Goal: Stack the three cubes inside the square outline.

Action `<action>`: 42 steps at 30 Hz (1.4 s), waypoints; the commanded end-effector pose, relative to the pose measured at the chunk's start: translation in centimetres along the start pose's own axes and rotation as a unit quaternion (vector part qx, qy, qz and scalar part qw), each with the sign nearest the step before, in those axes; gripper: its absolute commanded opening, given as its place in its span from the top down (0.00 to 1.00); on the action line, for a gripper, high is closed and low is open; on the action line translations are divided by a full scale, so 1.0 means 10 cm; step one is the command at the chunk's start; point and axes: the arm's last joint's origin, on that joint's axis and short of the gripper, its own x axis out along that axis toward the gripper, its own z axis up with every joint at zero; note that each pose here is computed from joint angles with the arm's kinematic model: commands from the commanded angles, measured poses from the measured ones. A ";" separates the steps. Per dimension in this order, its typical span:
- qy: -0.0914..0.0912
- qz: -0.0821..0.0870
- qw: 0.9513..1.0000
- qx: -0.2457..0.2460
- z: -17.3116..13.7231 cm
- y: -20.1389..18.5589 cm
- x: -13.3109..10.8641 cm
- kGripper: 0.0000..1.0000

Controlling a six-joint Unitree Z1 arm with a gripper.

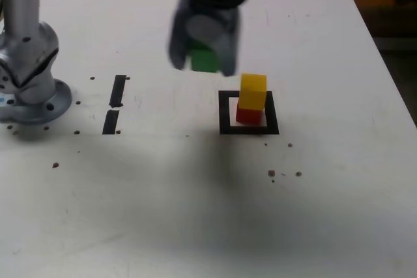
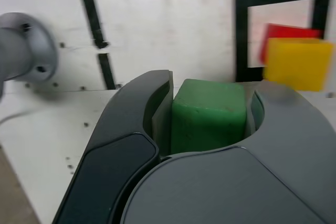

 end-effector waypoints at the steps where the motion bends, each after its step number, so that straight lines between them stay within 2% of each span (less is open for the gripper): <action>1: -0.066 -0.006 0.998 -0.010 0.06 0.06 -0.32 0.81; 5: -0.058 0.001 0.998 -0.009 0.13 0.10 -0.27 0.81; 10: -0.047 0.001 0.999 -0.007 0.20 0.12 -0.20 0.81; 18: -0.008 -0.006 1.000 -0.001 0.41 0.14 0.02 0.81; 28: 0.006 -0.008 1.000 0.000 0.57 0.22 0.15 0.81; 42: 0.015 -0.021 1.000 0.001 0.65 0.21 0.22 0.78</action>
